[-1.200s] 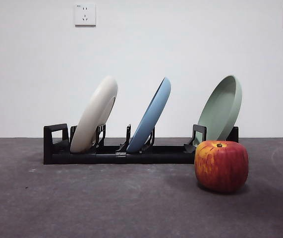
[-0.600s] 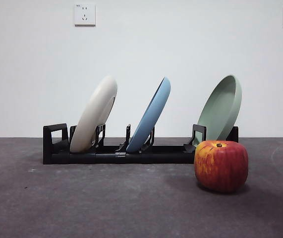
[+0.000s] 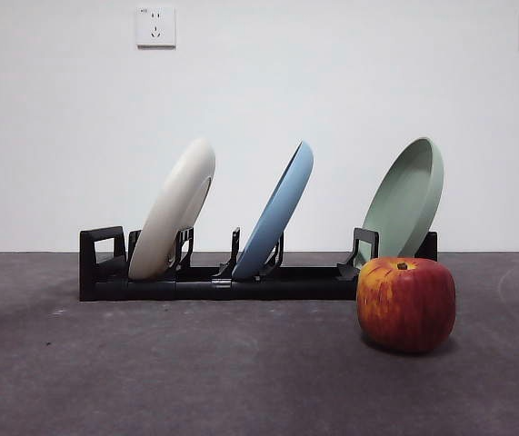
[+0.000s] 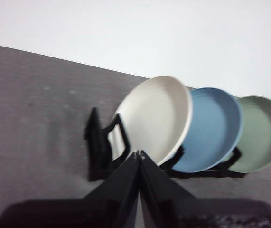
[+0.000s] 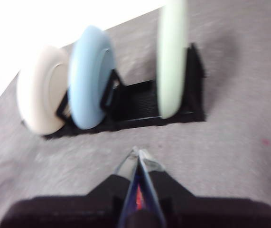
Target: Take the yellow plate from the plate rack,put the plate on the table,take the apple from the table,put the apple in the plate
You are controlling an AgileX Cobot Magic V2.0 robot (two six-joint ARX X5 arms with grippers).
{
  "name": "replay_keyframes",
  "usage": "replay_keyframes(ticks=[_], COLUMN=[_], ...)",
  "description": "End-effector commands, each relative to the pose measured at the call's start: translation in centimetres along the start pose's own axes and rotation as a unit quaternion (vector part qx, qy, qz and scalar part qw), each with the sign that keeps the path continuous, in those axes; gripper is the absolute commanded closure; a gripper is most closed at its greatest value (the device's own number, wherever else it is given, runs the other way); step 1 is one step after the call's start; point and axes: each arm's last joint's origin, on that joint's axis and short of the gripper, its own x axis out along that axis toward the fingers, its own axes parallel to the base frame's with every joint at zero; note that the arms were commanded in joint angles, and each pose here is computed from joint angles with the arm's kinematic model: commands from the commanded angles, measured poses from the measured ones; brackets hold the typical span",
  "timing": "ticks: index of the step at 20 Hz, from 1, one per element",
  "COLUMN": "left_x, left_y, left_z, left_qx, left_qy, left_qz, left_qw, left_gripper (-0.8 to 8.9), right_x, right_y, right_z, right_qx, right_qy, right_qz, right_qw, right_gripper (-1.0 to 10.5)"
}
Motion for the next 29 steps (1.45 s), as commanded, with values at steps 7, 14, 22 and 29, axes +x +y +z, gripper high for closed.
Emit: replay_keyframes(ticks=[7, 14, 22, 29], left_x=[7.3, 14.9, 22.6, 25.0], left_y=[-0.2, -2.4, -6.3, -6.2], left_z=[5.3, 7.7, 6.0, 3.2], left_qx=[-0.035, -0.023, 0.019, 0.042], left_qy=[0.148, 0.208, 0.267, 0.297], left_qz=[-0.103, -0.112, -0.099, -0.079], left_qw=[0.983, 0.971, 0.958, 0.951], left_gripper=[5.99, 5.29, 5.3, 5.32], right_x=[2.3, 3.5, 3.6, 3.6], right_y=[1.0, 0.7, 0.7, 0.7], right_z=[5.0, 5.4, 5.4, 5.4], right_qx=[-0.046, -0.039, -0.039, -0.039], right_qy=[0.091, 0.108, 0.107, 0.107], right_qz=[0.024, 0.019, 0.019, 0.019], right_qw=[0.994, 0.993, 0.993, 0.993], right_gripper=[7.7, 6.8, 6.9, 6.9])
